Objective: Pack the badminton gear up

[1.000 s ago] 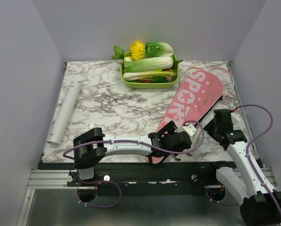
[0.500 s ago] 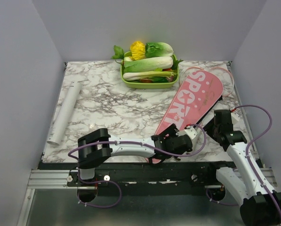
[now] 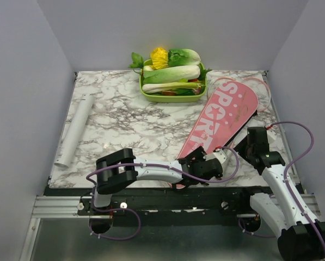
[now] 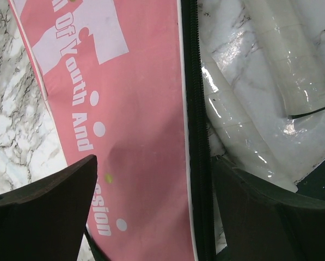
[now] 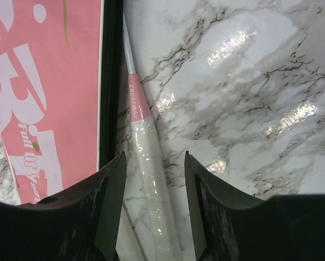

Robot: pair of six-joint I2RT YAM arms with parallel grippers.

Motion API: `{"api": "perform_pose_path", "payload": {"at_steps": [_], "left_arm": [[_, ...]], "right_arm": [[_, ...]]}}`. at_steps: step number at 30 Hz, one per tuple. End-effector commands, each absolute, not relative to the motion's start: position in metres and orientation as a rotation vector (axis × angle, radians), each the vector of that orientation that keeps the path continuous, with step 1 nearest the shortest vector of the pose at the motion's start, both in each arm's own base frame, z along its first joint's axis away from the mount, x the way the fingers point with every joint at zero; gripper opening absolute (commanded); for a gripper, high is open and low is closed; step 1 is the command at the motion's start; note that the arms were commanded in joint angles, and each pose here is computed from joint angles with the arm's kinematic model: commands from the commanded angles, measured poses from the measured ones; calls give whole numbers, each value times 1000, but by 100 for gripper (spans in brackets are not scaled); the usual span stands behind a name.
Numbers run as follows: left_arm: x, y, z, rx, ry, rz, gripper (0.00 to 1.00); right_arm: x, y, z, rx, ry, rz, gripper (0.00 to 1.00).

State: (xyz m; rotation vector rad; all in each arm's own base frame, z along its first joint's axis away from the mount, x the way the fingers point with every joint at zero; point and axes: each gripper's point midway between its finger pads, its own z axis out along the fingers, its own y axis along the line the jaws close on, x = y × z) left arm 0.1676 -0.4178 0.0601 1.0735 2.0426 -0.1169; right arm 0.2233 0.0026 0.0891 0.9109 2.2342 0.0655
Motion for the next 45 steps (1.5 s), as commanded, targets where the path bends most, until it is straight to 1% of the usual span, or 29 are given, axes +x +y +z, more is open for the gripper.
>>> {"api": "perform_pose_path", "payload": {"at_steps": [1,3,4,6,7,10,13,16,23,27,32,34,36,39,40,43,45], "left_arm": [[166,-421,54,1075,2025,-112,87],[167,-420,51,1090,2022,-103,81],[168,-421,51,1093,2020,-106,74],[167,-421,50,1107,2018,-107,69],[167,-420,49,1111,2018,-108,65],[165,-420,46,1119,2019,-119,56],[164,-418,41,1125,2025,-127,47],[165,-416,42,1119,2024,-150,43],[174,-419,98,1036,1973,-275,40],[176,-420,132,985,1969,-403,40],[182,-415,150,952,1979,-476,40],[184,-413,151,949,1986,-497,41],[184,-412,144,961,2001,-487,44],[180,-410,126,984,2027,-464,68],[178,-407,118,994,2036,-453,80],[173,-408,100,1020,2050,-426,90],[170,-409,90,1036,2056,-399,91]], "right_arm": [[222,4,85,899,2239,81,55],[222,4,86,897,2236,85,55],[222,4,86,898,2236,83,55],[221,4,86,898,2236,83,54],[222,4,86,896,2235,83,54],[222,4,86,898,2236,81,54],[222,4,85,898,2236,83,54],[222,4,86,896,2234,85,54],[219,4,91,891,2232,92,53],[219,-1,97,905,2212,60,53],[221,-7,97,925,2227,5,53],[222,-6,96,934,2234,6,53],[224,-3,97,939,2236,24,53],[224,-2,96,936,2241,32,53],[224,-2,96,935,2238,34,53],[223,0,94,927,2246,46,55],[221,1,92,927,2252,48,55]]}}
